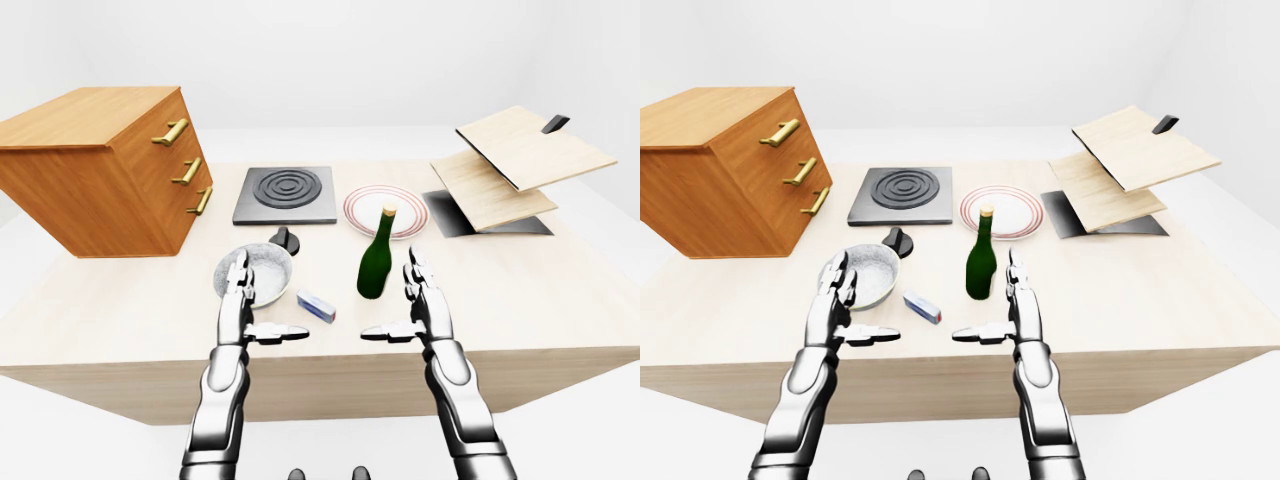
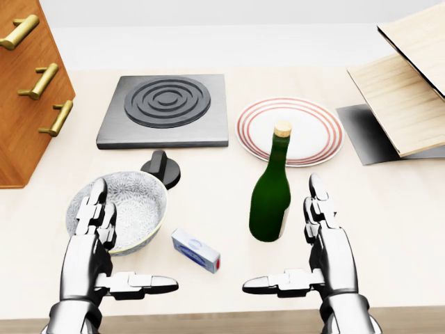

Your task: Put the bowl on the top of the cabinet.

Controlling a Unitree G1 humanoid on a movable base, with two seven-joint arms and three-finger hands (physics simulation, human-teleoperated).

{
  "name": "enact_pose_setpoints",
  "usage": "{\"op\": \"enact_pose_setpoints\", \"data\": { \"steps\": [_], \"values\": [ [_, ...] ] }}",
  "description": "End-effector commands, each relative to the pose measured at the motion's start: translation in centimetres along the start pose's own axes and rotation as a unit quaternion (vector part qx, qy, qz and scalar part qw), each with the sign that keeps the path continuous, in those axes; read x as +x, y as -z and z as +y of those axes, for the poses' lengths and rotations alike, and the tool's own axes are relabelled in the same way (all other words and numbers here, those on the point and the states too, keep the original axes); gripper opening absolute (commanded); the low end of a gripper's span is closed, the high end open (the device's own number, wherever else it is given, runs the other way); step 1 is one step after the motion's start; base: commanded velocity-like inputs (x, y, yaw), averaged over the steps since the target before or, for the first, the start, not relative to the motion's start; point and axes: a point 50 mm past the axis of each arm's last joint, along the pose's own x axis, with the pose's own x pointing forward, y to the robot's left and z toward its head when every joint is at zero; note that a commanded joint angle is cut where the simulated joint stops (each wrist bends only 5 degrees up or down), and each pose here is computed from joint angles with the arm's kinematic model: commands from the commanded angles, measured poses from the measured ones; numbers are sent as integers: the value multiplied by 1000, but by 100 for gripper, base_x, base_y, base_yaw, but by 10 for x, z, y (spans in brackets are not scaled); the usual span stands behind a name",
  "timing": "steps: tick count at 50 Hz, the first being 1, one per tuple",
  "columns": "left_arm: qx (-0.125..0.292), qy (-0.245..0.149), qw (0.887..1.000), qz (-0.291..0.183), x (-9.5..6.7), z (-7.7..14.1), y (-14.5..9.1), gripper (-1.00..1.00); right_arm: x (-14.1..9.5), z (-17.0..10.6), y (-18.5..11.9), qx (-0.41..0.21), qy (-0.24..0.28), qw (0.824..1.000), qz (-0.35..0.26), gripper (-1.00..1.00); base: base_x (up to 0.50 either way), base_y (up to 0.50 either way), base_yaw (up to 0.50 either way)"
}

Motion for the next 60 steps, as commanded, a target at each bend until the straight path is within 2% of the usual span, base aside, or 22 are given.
{"op": "enact_pose_setpoints", "data": {
  "steps": [1,10,11,12,13,17,25,41,60],
  "values": [
    [-4,-6,1000,3,1,8,1,100,-2,-2,0,-29,-13,999,-2,100,0,0,0],
    [-7,-8,1000,-6,1,9,-2,100,-4,-1,-4,-43,-15,999,-21,100,0,0,0],
    [-14,-6,999,-32,-3,9,-9,100,-7,0,-12,-52,-14,997,-50,100,0,0,0],
    [-14,-6,999,-33,-3,9,-10,100,-10,1,-18,-57,-16,996,-62,100,0,0,0],
    [-12,-4,996,-85,-16,9,-26,100,-16,3,-26,-73,-17,994,-80,100,0,0,0],
    [-20,-6,991,-131,-37,8,-48,100,-28,3,-43,-91,-5,989,-116,100,0,0,0],
    [-14,-28,982,-185,-53,13,-74,100,-41,-3,-69,-118,37,978,-170,100,0,0,0],
    [-5,-40,979,-198,-58,15,-80,100,-46,-2,-80,-141,42,970,-194,100,0,1,0],
    [-3,-36,980,-197,-57,14,-80,100,-46,-1,-79,-143,35,971,-191,100,0,35,0]
  ]
}}
